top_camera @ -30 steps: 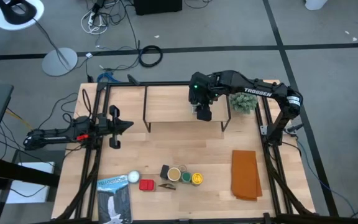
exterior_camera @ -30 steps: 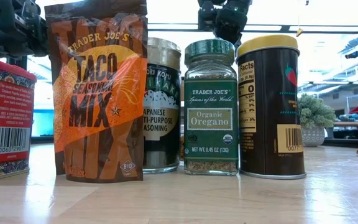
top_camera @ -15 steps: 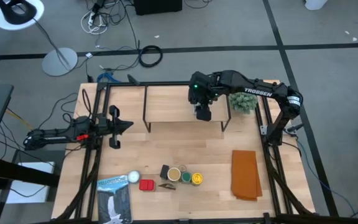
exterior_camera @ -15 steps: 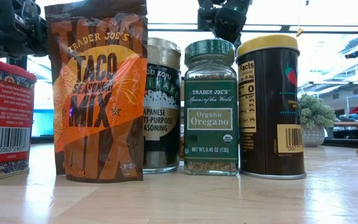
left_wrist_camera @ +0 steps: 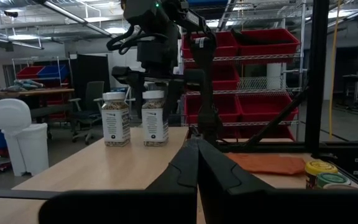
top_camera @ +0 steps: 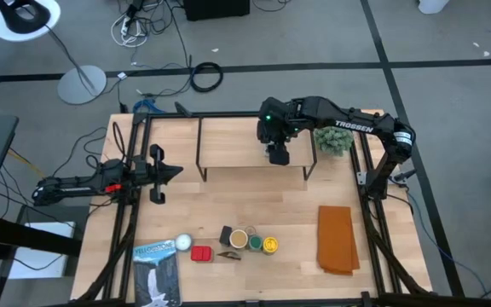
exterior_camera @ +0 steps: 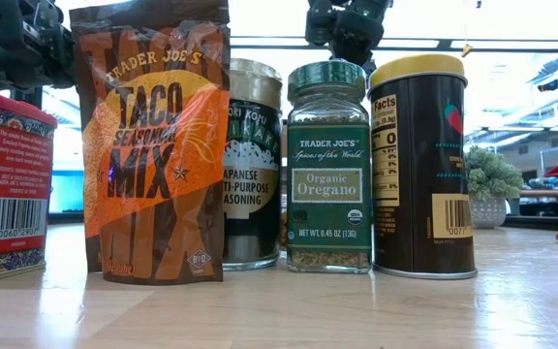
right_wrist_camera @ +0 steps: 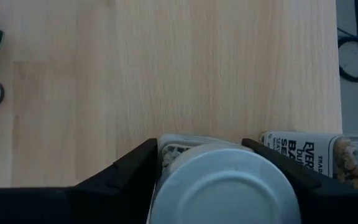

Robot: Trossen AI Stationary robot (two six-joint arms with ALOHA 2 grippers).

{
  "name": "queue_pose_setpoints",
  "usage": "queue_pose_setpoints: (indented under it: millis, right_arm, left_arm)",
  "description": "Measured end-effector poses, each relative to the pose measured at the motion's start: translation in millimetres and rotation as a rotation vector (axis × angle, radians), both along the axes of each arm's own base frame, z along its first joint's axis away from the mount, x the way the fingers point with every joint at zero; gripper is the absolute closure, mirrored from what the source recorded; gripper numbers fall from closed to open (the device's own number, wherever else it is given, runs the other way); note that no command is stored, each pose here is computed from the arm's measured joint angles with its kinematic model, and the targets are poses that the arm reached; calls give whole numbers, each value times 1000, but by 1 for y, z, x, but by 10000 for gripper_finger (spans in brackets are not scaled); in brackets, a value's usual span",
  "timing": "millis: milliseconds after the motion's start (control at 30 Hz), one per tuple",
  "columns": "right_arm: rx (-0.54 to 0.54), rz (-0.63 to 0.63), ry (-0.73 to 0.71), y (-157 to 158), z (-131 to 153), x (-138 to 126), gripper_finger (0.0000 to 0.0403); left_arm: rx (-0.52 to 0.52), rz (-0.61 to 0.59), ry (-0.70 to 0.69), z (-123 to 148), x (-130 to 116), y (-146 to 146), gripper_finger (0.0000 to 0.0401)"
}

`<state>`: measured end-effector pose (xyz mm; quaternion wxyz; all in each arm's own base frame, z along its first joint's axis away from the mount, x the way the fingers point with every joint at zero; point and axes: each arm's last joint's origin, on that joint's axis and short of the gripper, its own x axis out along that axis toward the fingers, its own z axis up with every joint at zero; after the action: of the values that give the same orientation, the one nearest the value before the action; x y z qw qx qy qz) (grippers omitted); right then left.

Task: Shelf spices
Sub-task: Put the white seasoning bottle on the shelf

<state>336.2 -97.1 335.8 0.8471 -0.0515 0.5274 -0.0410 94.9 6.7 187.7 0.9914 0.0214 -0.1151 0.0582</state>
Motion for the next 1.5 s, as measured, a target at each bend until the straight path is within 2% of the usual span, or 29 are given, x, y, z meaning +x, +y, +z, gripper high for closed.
queue_pose_setpoints:
  millis: [300,1500]
  right_arm:
    - [-16,76,-27,2,1,3,186]
    - [-13,74,-11,2,1,2,167]
  left_arm:
    - [0,0,0,0,0,0,395]
    - [0,0,0,0,0,0,395]
